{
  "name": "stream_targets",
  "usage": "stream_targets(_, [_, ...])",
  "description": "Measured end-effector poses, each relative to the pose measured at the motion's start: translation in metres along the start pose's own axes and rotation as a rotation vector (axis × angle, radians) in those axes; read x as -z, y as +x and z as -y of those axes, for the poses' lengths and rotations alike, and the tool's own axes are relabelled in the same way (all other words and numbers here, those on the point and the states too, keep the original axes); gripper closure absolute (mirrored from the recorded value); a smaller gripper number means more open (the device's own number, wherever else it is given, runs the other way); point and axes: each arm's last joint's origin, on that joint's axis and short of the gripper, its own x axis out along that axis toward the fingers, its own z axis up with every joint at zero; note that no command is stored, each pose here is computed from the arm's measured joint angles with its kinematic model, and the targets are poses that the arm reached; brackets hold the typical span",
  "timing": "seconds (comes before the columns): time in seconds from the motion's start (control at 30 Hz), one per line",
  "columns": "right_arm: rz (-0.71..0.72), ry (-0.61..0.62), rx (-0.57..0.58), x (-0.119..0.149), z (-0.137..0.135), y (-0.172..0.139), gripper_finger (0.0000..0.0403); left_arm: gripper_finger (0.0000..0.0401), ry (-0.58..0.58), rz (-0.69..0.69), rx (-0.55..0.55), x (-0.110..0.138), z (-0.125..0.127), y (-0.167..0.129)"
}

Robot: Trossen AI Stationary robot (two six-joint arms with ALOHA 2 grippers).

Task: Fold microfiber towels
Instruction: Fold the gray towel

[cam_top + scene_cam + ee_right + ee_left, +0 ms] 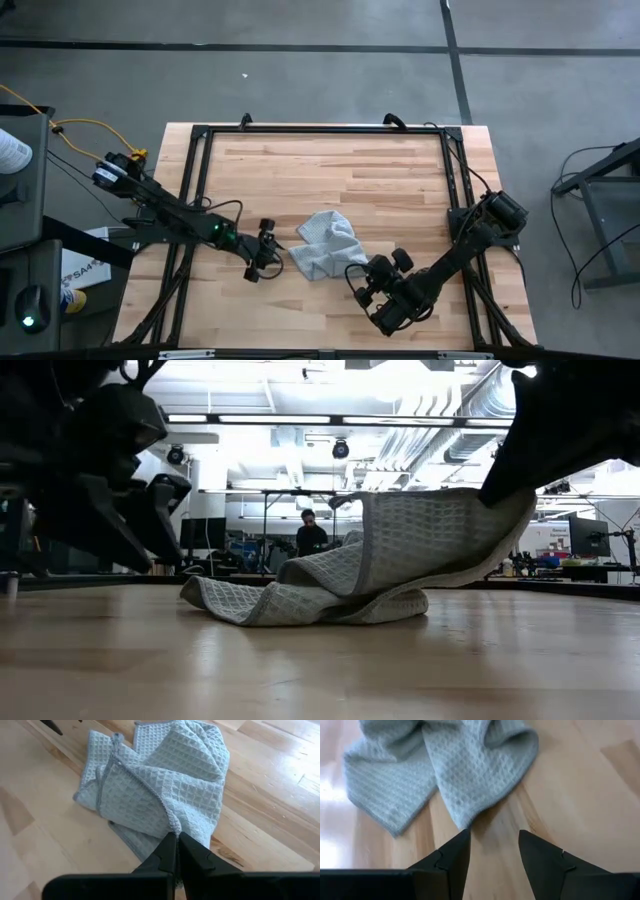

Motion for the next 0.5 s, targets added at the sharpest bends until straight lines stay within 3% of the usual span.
stream_targets(0.3, [0.003,0.029,-0.039,0.000,-0.005,0.000,0.0399,0.0235,0.037,-0.019,-0.074,0.002,-0.013,0.003])
stream_targets(0.5, [0.007,0.041,-0.057,0.001,-0.007,-0.002,0.0399,0.0235,0.015,-0.016,-0.031,0.002,-0.024,0.006])
